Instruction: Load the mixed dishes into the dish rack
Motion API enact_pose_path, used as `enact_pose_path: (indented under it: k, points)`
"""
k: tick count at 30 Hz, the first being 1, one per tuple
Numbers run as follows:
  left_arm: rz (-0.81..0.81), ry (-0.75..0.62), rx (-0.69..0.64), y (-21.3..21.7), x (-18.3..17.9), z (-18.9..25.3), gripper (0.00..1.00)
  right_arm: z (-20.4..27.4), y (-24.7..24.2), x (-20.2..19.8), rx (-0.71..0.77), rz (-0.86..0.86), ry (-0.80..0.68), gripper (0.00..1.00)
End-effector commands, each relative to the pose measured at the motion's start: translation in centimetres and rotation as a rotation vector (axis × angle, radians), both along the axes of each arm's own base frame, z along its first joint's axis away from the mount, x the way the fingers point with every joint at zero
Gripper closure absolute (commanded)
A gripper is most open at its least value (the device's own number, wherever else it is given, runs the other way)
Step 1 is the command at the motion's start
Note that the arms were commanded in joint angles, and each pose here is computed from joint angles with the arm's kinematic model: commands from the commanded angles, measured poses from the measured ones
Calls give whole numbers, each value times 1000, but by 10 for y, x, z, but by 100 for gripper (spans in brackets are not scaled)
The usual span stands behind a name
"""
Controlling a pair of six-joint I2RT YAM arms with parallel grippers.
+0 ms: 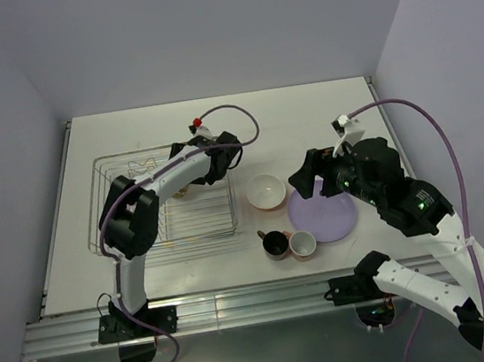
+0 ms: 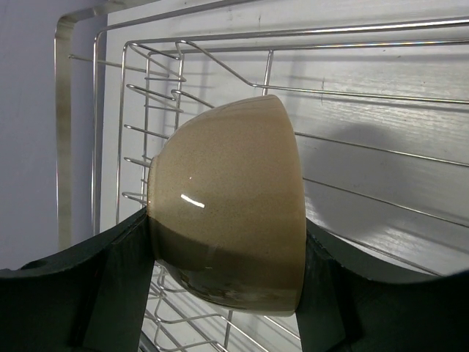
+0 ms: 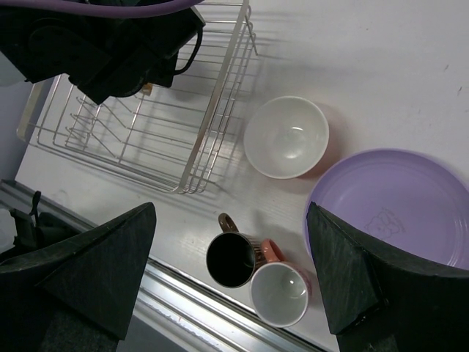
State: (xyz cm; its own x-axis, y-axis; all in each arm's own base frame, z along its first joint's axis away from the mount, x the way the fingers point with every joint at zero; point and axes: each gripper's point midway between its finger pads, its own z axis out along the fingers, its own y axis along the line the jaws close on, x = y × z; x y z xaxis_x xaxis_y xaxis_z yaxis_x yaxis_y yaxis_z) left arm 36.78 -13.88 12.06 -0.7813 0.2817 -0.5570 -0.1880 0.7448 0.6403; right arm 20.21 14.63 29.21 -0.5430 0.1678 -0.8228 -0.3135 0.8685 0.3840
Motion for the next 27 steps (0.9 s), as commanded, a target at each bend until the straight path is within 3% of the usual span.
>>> enact_pose_path:
  k: [1, 5, 8, 10, 14, 17, 27]
  points:
    - [17, -66, 49, 9, 10, 22, 100, 3, -3, 1, 0, 0, -24, 9]
    - [20, -53, 51, 10, 12, 15, 99, 2, 0, -2, 9, 22, -19, 9]
    - [13, -43, 48, 8, 13, 11, 87, 3, 0, -2, 10, 21, -20, 9]
    - [11, -39, 44, 7, 14, 8, 85, 3, 1, -3, 12, 23, -19, 9]
    - [6, -29, 37, 5, 15, 6, 55, 3, 0, -2, 10, 22, -20, 9]
    - [5, -28, 32, 5, 14, 4, 41, 2, 1, -3, 13, 27, -16, 9]
    - [-31, -9, -24, -3, 11, 1, 20, 2, 4, -2, 16, 35, -16, 9]
